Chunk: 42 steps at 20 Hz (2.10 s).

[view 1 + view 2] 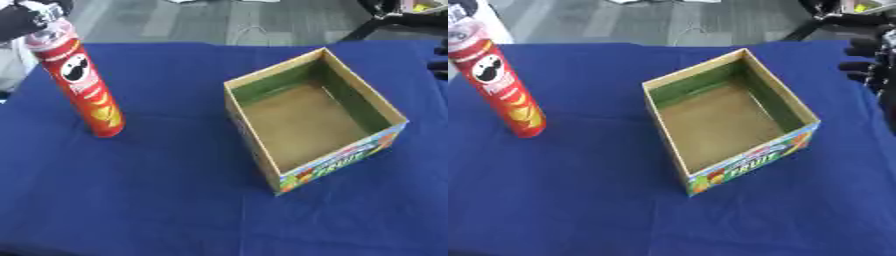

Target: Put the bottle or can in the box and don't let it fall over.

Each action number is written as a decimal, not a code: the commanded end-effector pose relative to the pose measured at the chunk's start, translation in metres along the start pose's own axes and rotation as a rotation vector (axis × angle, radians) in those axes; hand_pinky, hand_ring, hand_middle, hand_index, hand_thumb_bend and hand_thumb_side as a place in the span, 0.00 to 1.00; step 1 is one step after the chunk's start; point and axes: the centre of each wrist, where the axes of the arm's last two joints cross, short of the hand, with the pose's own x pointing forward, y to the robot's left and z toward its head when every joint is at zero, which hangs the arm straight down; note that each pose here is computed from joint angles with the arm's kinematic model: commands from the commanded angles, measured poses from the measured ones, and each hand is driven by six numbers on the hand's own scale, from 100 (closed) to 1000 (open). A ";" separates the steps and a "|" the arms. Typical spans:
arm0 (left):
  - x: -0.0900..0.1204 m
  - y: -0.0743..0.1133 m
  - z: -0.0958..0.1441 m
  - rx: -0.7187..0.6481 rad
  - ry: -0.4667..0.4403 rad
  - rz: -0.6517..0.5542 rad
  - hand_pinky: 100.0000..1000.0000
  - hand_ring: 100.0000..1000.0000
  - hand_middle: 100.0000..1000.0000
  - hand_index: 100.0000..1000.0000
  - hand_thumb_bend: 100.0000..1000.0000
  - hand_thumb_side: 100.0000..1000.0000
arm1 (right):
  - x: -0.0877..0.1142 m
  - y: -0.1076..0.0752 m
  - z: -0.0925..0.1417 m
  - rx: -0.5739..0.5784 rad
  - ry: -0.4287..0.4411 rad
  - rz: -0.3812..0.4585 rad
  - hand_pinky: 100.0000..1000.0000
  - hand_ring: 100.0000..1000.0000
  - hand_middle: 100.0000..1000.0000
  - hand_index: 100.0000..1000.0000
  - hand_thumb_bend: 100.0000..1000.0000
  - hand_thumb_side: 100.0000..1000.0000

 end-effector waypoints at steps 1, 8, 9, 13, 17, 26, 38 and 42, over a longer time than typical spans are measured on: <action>0.006 0.014 0.004 0.031 -0.015 -0.032 0.83 0.89 0.94 0.91 0.36 0.85 | 0.012 -0.005 -0.003 -0.004 -0.033 0.024 0.86 0.73 0.74 0.78 0.00 0.97; 0.007 0.012 0.003 0.003 -0.012 -0.057 0.85 0.90 0.96 0.91 0.41 0.83 | 0.012 -0.005 -0.003 -0.003 -0.033 0.022 0.86 0.73 0.74 0.78 0.00 0.97; 0.006 0.012 0.002 0.003 -0.011 -0.060 0.85 0.90 0.96 0.91 0.42 0.83 | 0.012 -0.005 -0.003 -0.003 -0.034 0.022 0.86 0.73 0.74 0.78 0.00 0.97; 0.007 0.012 0.002 0.005 -0.011 -0.071 0.86 0.90 0.96 0.91 0.43 0.82 | 0.012 -0.005 -0.003 -0.003 -0.034 0.022 0.86 0.73 0.74 0.78 0.00 0.97; 0.007 0.011 0.001 0.008 -0.009 -0.076 0.86 0.91 0.97 0.91 0.43 0.81 | 0.011 -0.004 -0.003 -0.003 -0.032 0.022 0.86 0.73 0.74 0.78 0.00 0.97; 0.009 0.009 -0.011 0.028 -0.017 -0.043 0.87 0.91 0.97 0.91 0.42 0.82 | 0.012 -0.004 -0.004 0.001 -0.035 0.022 0.86 0.73 0.74 0.78 0.00 0.97; 0.013 0.007 -0.023 0.064 -0.043 0.017 0.84 0.90 0.97 0.90 0.38 0.81 | 0.014 -0.002 -0.005 0.008 -0.039 0.019 0.86 0.73 0.74 0.78 0.00 0.97; 0.015 0.007 -0.024 0.082 -0.057 0.023 0.75 0.88 0.95 0.89 0.36 0.80 | 0.013 -0.002 -0.005 0.008 -0.037 0.020 0.86 0.73 0.74 0.78 0.00 0.98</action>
